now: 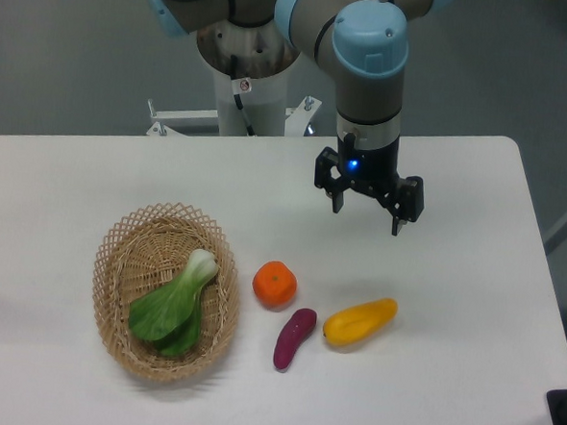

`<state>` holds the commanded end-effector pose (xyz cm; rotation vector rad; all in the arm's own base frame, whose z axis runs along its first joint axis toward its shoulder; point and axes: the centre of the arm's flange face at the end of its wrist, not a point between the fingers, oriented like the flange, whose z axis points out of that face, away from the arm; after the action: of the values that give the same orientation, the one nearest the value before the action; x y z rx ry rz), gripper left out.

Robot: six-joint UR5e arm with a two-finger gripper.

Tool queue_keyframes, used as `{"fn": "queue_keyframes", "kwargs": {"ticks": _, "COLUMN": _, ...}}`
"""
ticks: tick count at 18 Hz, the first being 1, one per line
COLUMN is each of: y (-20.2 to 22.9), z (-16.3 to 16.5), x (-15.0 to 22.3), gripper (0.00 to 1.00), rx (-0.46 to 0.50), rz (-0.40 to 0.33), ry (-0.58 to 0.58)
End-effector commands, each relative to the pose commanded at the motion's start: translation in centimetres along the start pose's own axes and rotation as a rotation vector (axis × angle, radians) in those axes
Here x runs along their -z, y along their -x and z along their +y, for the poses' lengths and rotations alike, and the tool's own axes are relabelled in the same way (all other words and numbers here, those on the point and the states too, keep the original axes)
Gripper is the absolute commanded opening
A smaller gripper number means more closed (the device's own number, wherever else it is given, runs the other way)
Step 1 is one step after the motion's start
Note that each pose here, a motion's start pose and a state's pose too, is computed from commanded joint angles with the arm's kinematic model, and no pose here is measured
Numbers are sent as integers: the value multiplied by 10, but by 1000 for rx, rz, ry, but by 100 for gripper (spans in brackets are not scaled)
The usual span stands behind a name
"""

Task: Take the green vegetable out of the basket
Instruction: 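Move the gripper over the basket and lower it onto the bok choy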

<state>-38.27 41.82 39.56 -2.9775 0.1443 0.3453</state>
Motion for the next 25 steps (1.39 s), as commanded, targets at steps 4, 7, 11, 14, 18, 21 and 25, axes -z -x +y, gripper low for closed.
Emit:
{"fn": "queue_keyframes", "kwargs": {"ticks": 4, "y": -3, "z": 1, "x": -2, "gripper": 100, "rx": -1, "rz": 6, "ry": 3}}
{"fn": "queue_keyframes", "kwargs": {"ticks": 7, "y": -7, "z": 0, "x": -3, "gripper": 100, "rx": 6, "rz": 14, "ry": 4}}
{"fn": "queue_keyframes", "kwargs": {"ticks": 11, "y": -33, "z": -12, "x": -10, "gripper": 100, "rx": 61, "rz": 39, "ry": -4}}
{"fn": "queue_keyframes", "kwargs": {"ticks": 14, "y": -63, "z": -42, "x": -10, "gripper": 100, "rx": 93, "rz": 53, "ry": -14}}
{"fn": "queue_keyframes", "kwargs": {"ticks": 18, "y": -117, "z": -87, "x": -16, "gripper": 100, "rx": 144, "rz": 85, "ry": -18}}
{"fn": "queue_keyframes", "kwargs": {"ticks": 21, "y": -152, "z": -116, "x": -31, "gripper": 100, "rx": 169, "rz": 99, "ry": -25}}
{"fn": "queue_keyframes", "kwargs": {"ticks": 25, "y": -196, "z": -146, "x": -67, "gripper": 100, "rx": 143, "rz": 133, "ry": 2}}
